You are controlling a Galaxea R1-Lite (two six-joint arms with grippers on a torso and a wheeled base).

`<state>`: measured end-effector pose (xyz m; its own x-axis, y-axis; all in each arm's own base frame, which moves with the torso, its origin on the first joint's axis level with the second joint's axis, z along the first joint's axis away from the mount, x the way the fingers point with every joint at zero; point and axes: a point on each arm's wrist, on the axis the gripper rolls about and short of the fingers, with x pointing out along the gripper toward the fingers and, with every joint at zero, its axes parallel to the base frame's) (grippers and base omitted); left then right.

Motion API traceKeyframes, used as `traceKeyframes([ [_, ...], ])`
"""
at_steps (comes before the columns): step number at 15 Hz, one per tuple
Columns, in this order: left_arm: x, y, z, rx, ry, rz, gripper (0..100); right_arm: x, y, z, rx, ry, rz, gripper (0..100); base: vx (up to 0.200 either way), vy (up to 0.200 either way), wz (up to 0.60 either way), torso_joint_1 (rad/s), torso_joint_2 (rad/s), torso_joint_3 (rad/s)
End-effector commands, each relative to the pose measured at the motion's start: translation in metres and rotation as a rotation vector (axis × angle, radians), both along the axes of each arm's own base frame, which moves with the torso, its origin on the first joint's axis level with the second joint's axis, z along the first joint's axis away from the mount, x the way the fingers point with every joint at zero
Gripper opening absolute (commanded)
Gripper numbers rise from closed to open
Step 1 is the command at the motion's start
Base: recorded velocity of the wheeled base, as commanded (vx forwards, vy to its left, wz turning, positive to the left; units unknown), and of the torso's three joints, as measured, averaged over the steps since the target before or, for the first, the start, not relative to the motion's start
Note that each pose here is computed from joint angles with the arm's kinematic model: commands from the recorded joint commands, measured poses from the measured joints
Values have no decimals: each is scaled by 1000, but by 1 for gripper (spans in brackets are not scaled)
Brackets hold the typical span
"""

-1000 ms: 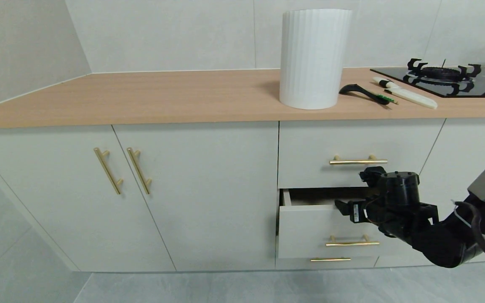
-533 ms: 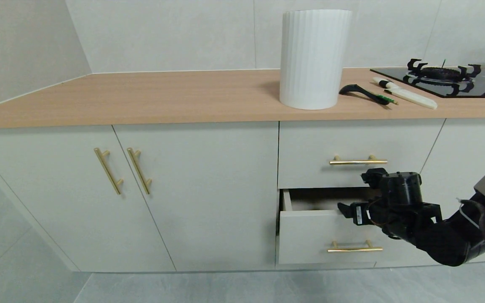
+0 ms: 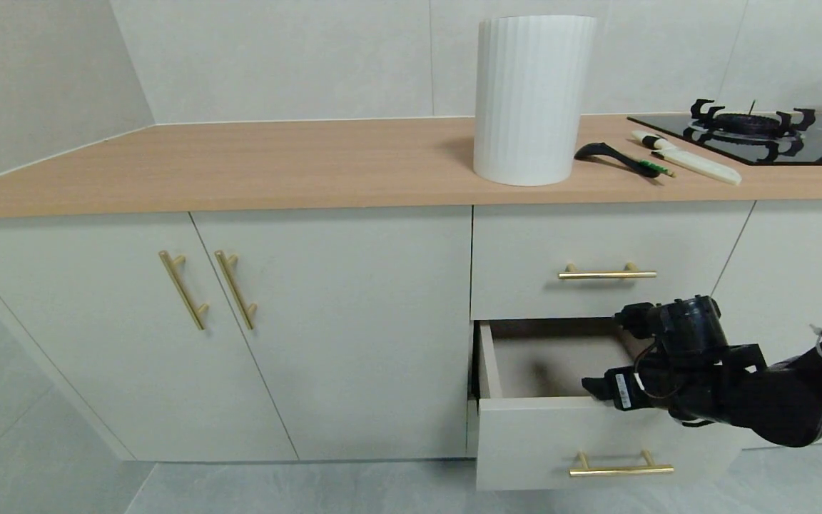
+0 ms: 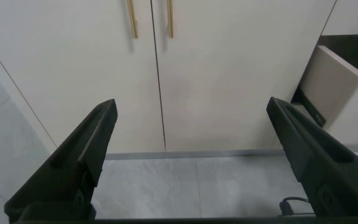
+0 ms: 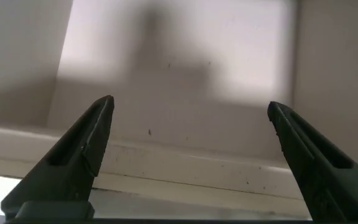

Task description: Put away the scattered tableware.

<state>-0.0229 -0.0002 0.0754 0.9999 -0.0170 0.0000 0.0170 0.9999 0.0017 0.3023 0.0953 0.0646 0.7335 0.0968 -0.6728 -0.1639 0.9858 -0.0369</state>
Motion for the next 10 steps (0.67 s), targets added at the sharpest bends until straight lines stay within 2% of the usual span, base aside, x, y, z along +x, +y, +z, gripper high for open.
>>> traceKeyframes([
  [1,0,0,0,0,2,0,100,-10,0,26,34,0,41,100,0,0,0,0,0,0],
  [5,0,0,0,0,2,0,100,-30,0,40,13,156,90,100,0,0,0,0,0,0],
  [10,0,0,0,0,2,0,100,-44,-4,37,-73,310,158,100,0,0,0,0,0,0],
])
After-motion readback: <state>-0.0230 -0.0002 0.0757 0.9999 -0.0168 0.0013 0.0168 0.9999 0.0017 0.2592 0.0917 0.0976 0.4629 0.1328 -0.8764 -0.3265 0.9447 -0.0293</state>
